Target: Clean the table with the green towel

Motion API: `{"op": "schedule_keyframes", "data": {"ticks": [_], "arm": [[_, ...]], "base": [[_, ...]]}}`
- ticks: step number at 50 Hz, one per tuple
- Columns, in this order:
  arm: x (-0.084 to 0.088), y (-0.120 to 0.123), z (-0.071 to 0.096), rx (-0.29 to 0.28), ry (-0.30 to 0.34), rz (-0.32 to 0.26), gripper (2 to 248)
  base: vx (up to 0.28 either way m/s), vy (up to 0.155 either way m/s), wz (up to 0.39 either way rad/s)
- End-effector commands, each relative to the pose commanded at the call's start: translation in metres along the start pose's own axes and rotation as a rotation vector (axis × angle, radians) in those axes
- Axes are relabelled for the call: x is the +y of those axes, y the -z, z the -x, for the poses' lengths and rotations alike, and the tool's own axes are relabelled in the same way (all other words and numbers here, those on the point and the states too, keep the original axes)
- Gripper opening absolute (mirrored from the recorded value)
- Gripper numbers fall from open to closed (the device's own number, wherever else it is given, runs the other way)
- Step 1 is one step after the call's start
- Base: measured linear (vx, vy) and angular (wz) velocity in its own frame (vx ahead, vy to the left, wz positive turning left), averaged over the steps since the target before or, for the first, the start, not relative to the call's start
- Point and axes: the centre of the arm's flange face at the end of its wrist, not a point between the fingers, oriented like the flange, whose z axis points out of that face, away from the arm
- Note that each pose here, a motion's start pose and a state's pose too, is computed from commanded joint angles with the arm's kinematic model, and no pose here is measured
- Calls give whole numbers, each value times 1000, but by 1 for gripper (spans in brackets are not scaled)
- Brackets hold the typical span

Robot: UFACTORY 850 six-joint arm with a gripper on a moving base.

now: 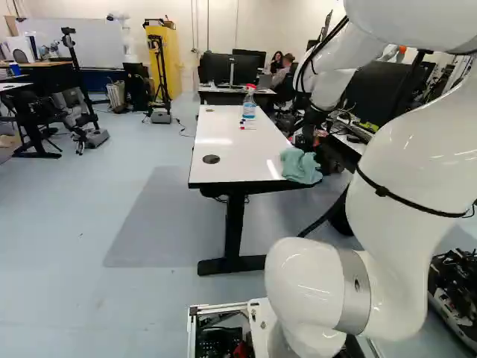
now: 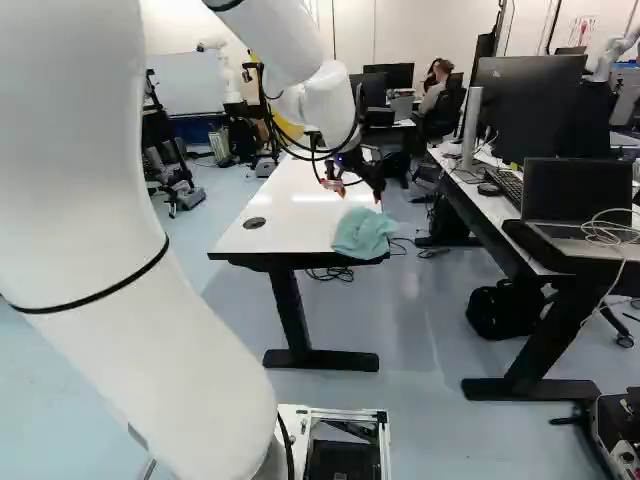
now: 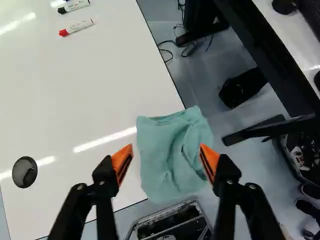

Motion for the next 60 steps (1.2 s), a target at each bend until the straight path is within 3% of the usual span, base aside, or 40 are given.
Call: {"op": "schedule_keyframes", "data": {"ticks": [1, 5, 6, 11, 38, 60], "arm": [[0, 0, 0, 0, 0, 0, 202], [0, 0, 0, 0, 0, 0, 202], [0, 0, 0, 0, 0, 0, 239], [0, 0, 0, 0, 0, 0, 247], [-1, -1, 2, 5, 2, -1, 247], [-9, -6, 13, 36, 18, -9, 247]], "base": [[0, 0, 0], [0, 0, 0], [0, 0, 0], [0, 0, 0], [0, 0, 0], [0, 0, 0]]}}
